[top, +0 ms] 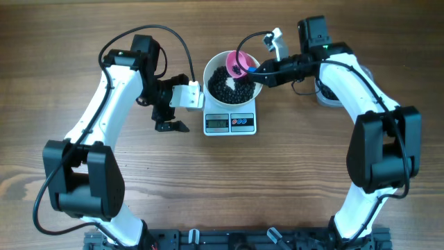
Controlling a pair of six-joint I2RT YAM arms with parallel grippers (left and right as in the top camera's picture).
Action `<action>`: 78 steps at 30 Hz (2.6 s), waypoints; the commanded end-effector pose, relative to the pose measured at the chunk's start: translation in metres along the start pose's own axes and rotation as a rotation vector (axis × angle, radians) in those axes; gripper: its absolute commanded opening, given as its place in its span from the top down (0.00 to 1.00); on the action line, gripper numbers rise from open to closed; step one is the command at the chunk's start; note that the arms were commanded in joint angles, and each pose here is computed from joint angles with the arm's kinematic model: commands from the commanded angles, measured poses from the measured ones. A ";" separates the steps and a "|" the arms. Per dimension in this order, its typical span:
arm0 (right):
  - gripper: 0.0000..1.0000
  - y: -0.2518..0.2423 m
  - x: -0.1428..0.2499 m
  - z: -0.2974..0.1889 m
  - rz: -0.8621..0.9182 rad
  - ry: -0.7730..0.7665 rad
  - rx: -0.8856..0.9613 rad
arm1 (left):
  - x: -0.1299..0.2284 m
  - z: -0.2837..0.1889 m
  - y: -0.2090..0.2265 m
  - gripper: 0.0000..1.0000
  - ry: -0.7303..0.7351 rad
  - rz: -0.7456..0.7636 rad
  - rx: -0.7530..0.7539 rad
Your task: Scoop item into bowl and weigh 150g on scale
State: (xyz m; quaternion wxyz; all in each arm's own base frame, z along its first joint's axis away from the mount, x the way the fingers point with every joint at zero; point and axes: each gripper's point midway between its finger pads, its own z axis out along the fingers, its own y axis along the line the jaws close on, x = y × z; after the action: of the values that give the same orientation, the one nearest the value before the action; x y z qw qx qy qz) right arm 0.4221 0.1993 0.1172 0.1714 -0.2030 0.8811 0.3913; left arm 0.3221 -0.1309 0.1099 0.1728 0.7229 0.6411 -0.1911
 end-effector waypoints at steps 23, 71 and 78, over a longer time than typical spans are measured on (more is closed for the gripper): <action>0.96 -0.010 0.030 -0.031 -0.640 0.505 0.458 | 0.000 0.002 -0.002 0.00 -0.001 -0.002 0.007; 0.96 0.022 0.039 0.023 -0.414 0.366 0.110 | 0.000 0.002 -0.002 0.00 -0.001 -0.002 0.007; 0.96 0.010 0.004 0.024 -0.293 0.213 0.151 | 0.000 0.002 -0.002 0.00 -0.001 -0.002 0.007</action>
State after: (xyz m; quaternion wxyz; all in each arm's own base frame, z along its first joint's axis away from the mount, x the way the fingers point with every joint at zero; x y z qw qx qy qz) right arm 0.4072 0.2225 0.1090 0.1468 -0.4122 0.8662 0.2414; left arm 0.3221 -0.1309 0.1099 0.1726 0.7229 0.6412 -0.1912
